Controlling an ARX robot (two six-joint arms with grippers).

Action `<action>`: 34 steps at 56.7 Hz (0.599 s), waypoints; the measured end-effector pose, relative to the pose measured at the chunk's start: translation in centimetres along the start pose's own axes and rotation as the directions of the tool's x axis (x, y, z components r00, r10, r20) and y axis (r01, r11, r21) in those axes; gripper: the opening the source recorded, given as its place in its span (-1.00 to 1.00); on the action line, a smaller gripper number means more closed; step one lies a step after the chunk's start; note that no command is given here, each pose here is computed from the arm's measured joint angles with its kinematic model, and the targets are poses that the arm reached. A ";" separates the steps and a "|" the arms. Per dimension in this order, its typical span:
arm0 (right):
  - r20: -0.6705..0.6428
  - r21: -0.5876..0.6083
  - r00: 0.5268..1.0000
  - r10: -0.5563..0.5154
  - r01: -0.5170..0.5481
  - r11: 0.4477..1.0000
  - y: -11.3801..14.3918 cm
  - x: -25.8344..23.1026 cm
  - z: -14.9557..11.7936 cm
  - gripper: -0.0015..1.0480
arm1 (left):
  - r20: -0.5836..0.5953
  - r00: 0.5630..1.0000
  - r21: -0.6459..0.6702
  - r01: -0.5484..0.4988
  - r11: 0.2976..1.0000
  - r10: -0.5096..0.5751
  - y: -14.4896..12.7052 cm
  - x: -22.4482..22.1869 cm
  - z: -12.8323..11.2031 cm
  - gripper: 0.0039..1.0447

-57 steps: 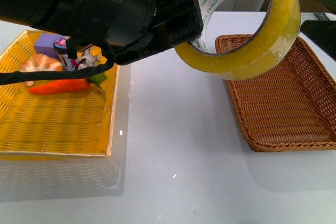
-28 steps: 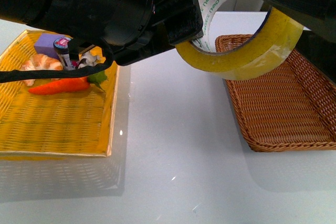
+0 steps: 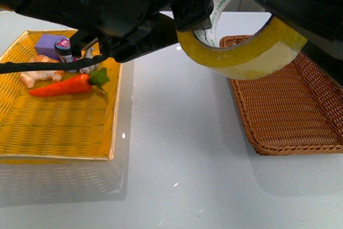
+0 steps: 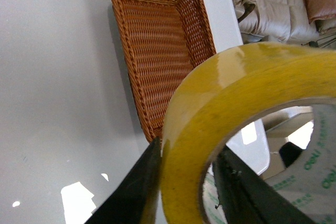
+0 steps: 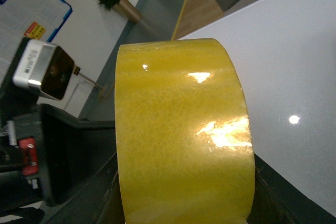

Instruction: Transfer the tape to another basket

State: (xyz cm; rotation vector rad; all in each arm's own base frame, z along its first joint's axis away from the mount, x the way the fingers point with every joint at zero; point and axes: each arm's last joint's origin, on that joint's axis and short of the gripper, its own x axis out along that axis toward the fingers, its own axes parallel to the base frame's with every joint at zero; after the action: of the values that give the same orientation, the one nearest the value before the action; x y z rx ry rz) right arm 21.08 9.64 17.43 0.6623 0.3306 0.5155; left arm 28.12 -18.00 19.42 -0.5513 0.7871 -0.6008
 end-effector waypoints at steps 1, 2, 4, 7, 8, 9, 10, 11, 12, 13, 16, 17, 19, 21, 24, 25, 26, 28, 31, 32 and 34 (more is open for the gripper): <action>-0.001 0.004 1.000 -0.001 0.002 1.000 0.0 0.0 0.0 -0.08 | 0.004 1.000 0.001 0.001 1.000 -0.001 0.0 -0.1 0.1 -0.30; -0.001 0.006 1.000 -0.003 0.003 1.000 -0.1 0.0 -0.1 -0.08 | 0.007 1.000 0.002 0.003 1.000 -0.003 -0.1 -0.2 0.1 -0.27; -0.003 0.010 1.000 -0.005 0.005 1.000 -0.1 -0.1 -0.1 -0.08 | 0.016 1.000 0.003 0.006 1.000 -0.006 -0.2 -0.4 0.3 -0.17; -0.003 0.016 1.000 -0.006 0.006 1.000 -0.2 -0.1 -0.1 -0.08 | 0.032 0.999 0.008 0.011 1.000 -0.011 -0.3 -0.7 0.6 0.00; -0.002 0.017 1.000 -0.007 0.008 1.000 -0.2 -0.2 -0.1 -0.08 | 0.040 0.999 0.011 0.013 1.000 -0.014 -0.3 -0.9 0.7 0.07; -0.002 0.019 1.000 -0.008 0.008 1.000 -0.2 -0.2 -0.1 -0.08 | 0.048 0.999 0.015 0.014 1.000 -0.014 -0.3 -1.1 0.8 0.14; 0.001 0.021 1.000 -0.009 0.009 1.000 -0.2 -0.2 -0.1 -0.08 | 0.057 0.998 0.019 0.013 1.000 -0.014 -0.3 -1.2 0.9 0.21; 0.003 0.022 1.000 -0.010 0.010 1.000 -0.3 -0.2 0.0 -0.08 | 0.066 0.998 0.024 0.011 1.000 -0.013 -0.4 -1.4 0.9 0.28; 0.007 0.024 1.000 -0.013 0.013 1.000 -0.3 -0.3 0.0 -0.08 | 0.082 0.997 0.029 0.006 1.000 -0.008 -0.3 -1.6 1.0 0.38; 0.008 0.025 1.000 -0.016 0.016 1.000 -0.4 -0.3 0.1 -0.08 | 0.093 0.996 0.035 0.000 0.999 -0.004 -0.3 -1.8 1.1 0.45; 0.014 0.028 1.000 -0.021 0.021 0.999 -0.5 -0.4 0.2 -0.08 | 0.118 0.993 0.049 -0.011 0.999 0.005 -0.1 -2.2 1.3 0.58; 0.018 0.029 1.000 -0.025 0.024 0.999 -0.6 -0.5 0.2 -0.08 | 0.132 0.991 0.056 -0.018 0.998 0.011 0.0 -2.4 1.4 0.65; 0.022 0.032 0.999 -0.031 0.030 0.999 -0.8 -0.5 0.3 -0.08 | 0.157 0.987 0.072 -0.030 0.997 0.018 0.1 -2.8 1.6 0.75; 0.028 0.036 0.999 -0.034 0.033 0.999 -0.9 -0.6 0.5 -0.08 | 0.186 0.982 0.083 -0.045 0.995 0.029 0.2 -3.2 1.8 0.85; 0.035 0.042 0.999 -0.038 0.037 0.998 -1.1 -0.8 0.7 -0.08 | 0.224 0.974 0.102 -0.064 0.993 0.040 0.5 -3.8 2.1 0.85; 0.039 0.045 0.998 -0.040 0.038 0.998 -1.2 -0.9 0.8 -0.08 | 0.241 0.969 0.108 -0.072 0.992 0.044 0.6 -4.2 2.3 0.83; 0.041 0.046 0.998 -0.042 0.040 0.998 -1.3 -0.9 0.9 -0.08 | 0.249 0.967 0.112 -0.075 0.991 0.045 0.6 -4.3 2.3 0.82; 0.048 0.051 0.998 -0.044 0.042 0.998 -1.4 -1.0 1.1 -0.08 | 0.277 0.959 0.126 -0.090 0.988 0.052 0.9 -4.9 2.5 0.82; 0.065 0.056 0.997 -0.052 0.048 0.997 -1.7 -1.2 1.5 -0.08 | 0.329 0.942 0.154 -0.123 0.980 0.067 1.3 -6.0 2.8 0.83; 0.067 0.058 0.996 -0.053 0.049 0.997 -1.8 -1.3 1.6 -0.08 | 0.336 0.939 0.157 -0.126 0.980 0.067 1.4 -6.2 2.9 0.83; 0.074 0.062 0.996 -0.057 0.053 0.997 -2.0 -1.4 1.8 -0.08 | 0.364 0.929 0.171 -0.140 0.975 0.070 1.7 -6.9 3.1 0.83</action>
State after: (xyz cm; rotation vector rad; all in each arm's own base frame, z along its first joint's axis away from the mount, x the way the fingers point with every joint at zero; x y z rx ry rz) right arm 21.44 6.58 17.65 0.7271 0.2929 0.4279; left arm 27.14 -11.47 23.40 -0.4182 0.4046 -0.4540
